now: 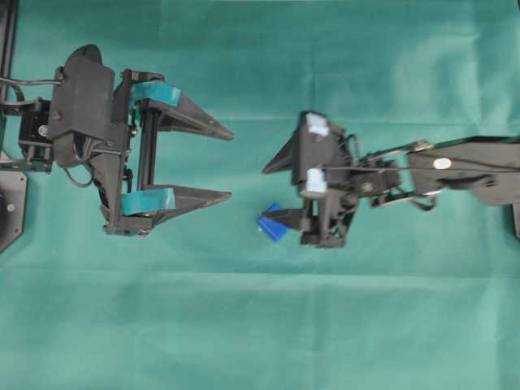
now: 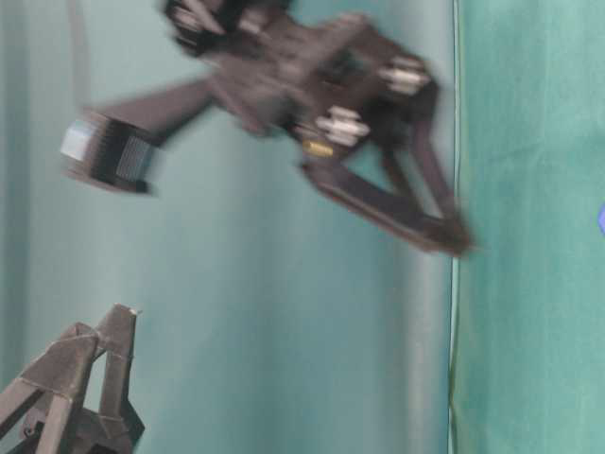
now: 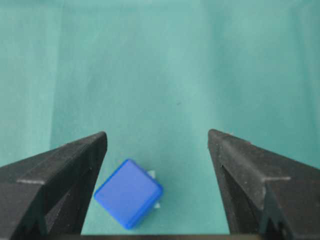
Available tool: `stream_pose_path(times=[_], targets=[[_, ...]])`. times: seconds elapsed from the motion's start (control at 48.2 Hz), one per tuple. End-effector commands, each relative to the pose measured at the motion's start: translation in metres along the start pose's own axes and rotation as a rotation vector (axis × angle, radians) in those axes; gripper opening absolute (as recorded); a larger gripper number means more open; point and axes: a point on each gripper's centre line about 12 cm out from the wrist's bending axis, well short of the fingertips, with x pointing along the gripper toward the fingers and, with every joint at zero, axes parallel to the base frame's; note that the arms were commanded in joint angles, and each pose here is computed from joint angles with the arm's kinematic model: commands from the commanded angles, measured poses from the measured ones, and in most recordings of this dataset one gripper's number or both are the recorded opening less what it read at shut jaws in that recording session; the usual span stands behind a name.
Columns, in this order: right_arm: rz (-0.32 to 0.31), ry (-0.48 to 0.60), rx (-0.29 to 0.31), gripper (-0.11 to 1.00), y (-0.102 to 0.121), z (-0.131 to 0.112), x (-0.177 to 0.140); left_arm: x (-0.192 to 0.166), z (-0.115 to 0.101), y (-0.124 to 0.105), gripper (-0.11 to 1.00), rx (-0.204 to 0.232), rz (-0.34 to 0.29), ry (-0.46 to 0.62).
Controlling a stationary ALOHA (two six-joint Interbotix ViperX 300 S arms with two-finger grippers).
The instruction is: Handover the blue block to the right arm after grasping it with the left arm, then place it in the designated position.
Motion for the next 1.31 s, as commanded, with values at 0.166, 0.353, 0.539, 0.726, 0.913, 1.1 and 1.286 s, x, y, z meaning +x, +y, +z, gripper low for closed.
stream_pose_path(times=[0.166,0.353,0.539,0.726,0.913,1.1,1.286], targets=[[-0.013,-0.128,-0.019,0.81,0.001,0.040,-0.059,-0.002,0.010,0.001,1.00,0.002,0.004,-0.031],[-0.015,-0.192,-0.031,0.81,0.003,0.055,-0.088,-0.002,0.010,0.001,1.00,0.000,0.004,-0.029],[-0.018,-0.248,-0.041,0.81,0.002,0.066,-0.112,-0.002,0.010,0.001,1.00,0.001,0.002,-0.029],[-0.025,-0.272,-0.044,0.81,0.002,0.070,-0.127,-0.002,0.010,0.001,1.00,0.000,0.004,-0.029],[-0.021,-0.295,-0.043,0.81,0.002,0.071,-0.137,-0.002,0.009,0.001,1.00,-0.001,0.004,-0.026],[-0.018,-0.300,-0.044,0.81,0.002,0.071,-0.138,-0.002,0.010,0.001,1.00,0.000,0.004,-0.029],[-0.020,-0.297,-0.043,0.81,0.001,0.071,-0.138,-0.002,0.010,0.001,1.00,-0.001,0.002,-0.028]])
